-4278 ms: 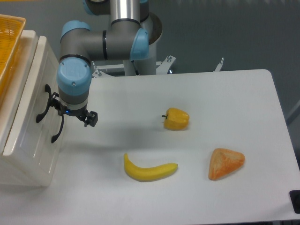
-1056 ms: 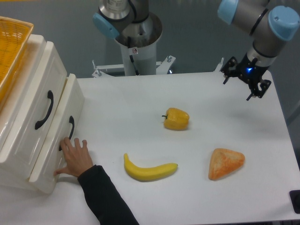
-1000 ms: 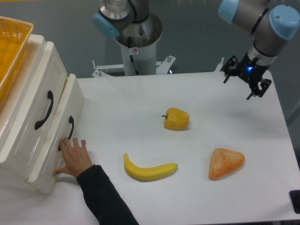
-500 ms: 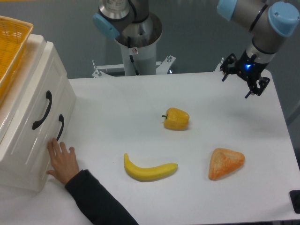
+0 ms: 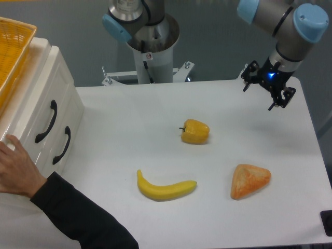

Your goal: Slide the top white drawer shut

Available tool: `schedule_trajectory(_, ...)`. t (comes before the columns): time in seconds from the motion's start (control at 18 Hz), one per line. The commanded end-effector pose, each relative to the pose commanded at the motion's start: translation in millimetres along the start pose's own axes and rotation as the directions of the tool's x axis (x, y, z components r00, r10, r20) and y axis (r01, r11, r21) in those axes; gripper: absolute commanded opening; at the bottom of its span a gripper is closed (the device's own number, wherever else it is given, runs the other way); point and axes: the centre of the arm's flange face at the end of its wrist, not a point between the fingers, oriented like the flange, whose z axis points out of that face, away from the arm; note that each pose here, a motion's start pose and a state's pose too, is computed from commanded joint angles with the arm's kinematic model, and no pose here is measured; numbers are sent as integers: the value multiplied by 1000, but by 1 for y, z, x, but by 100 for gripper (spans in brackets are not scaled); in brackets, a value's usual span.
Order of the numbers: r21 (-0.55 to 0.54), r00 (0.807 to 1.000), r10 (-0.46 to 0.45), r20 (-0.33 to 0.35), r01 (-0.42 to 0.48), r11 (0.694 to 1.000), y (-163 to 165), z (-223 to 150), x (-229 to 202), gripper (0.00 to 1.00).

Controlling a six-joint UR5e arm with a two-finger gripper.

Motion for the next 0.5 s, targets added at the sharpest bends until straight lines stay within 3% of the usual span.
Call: schedule_trajectory(0.5,-2,1000,21,8,-21,1000,-7,-4,1,100)
